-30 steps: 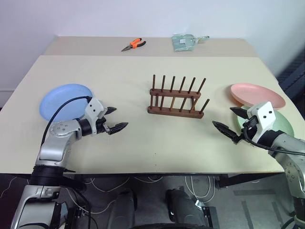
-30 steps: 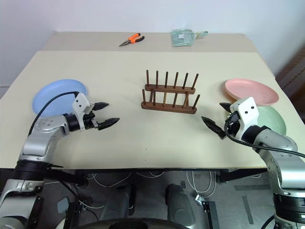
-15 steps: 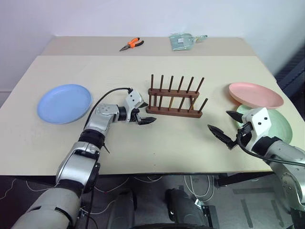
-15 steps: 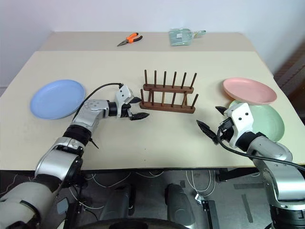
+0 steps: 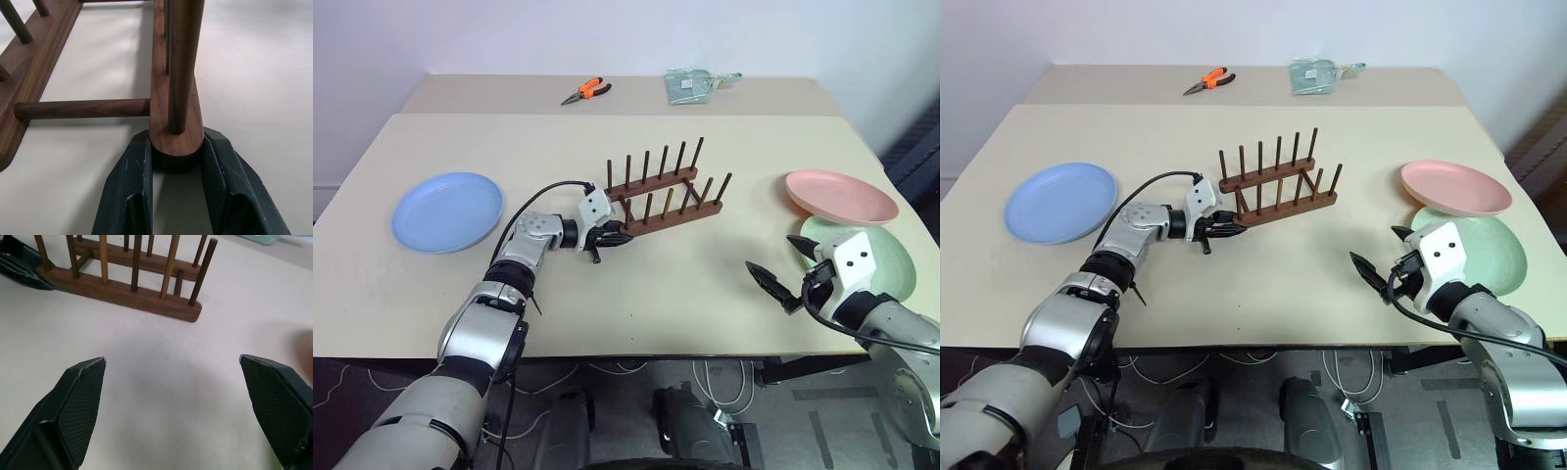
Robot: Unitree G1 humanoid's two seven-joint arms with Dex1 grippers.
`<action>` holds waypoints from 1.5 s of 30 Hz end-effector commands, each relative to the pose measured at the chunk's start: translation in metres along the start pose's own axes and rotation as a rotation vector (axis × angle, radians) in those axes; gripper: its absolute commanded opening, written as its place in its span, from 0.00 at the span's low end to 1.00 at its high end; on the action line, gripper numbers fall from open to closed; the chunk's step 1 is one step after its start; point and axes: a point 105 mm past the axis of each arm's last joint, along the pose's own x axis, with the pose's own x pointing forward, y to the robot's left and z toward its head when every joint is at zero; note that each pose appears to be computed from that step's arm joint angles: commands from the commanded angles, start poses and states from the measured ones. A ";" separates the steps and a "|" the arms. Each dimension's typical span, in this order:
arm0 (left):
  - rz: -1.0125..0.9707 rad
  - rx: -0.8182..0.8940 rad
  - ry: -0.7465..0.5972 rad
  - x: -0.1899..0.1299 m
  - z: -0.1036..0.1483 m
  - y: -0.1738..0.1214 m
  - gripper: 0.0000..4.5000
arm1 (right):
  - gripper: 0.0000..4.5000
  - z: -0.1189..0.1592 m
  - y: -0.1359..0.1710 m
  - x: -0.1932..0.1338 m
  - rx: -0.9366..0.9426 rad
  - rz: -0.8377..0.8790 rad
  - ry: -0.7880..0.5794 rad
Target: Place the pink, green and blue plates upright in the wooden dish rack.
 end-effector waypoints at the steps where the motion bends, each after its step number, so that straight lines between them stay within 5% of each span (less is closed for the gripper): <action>1: -0.108 0.065 -0.040 -0.006 0.008 -0.014 0.16 | 1.00 0.011 -0.003 -0.002 -0.042 0.000 -0.041; 6: -0.236 0.101 -0.049 -0.018 0.013 -0.032 0.16 | 1.00 0.008 -0.008 -0.008 -0.052 -0.002 -0.018; 13: -0.146 0.063 0.001 -0.027 0.002 -0.020 0.16 | 1.00 -0.003 -0.012 -0.020 -0.062 0.005 0.041; 14: -0.131 0.056 -0.004 -0.030 0.002 -0.019 0.39 | 1.00 -0.003 -0.011 -0.019 -0.061 0.006 0.040; 18: -0.080 0.075 0.052 -0.038 -0.008 -0.014 0.82 | 1.00 -0.005 -0.006 -0.018 -0.055 0.022 0.040; 23: -0.086 0.005 0.102 -0.067 -0.016 -0.012 0.82 | 1.00 -0.007 0.006 -0.012 -0.051 0.078 0.046; 24: -0.094 -0.018 0.105 -0.076 -0.017 -0.014 0.76 | 1.00 -0.010 0.012 -0.010 -0.050 0.107 0.059; 27: -0.148 -0.039 0.114 -0.091 -0.015 -0.026 0.52 | 0.80 -0.020 0.026 -0.004 -0.050 0.164 0.108; 31: -0.194 -0.039 0.070 -0.074 -0.001 -0.044 0.06 | 0.33 -0.031 0.034 0.009 -0.046 0.176 0.155; 34: -0.222 -0.039 0.070 -0.055 -0.001 -0.061 0.05 | 0.01 -0.037 0.037 0.022 -0.064 0.156 0.181; 40: -0.122 -0.041 0.107 -0.031 -0.016 -0.059 0.05 | 0.01 -0.046 0.035 0.040 -0.070 0.103 0.212; 45: 0.081 -0.037 0.133 -0.016 -0.025 -0.029 0.05 | 0.01 -0.051 0.026 0.062 -0.081 0.030 0.219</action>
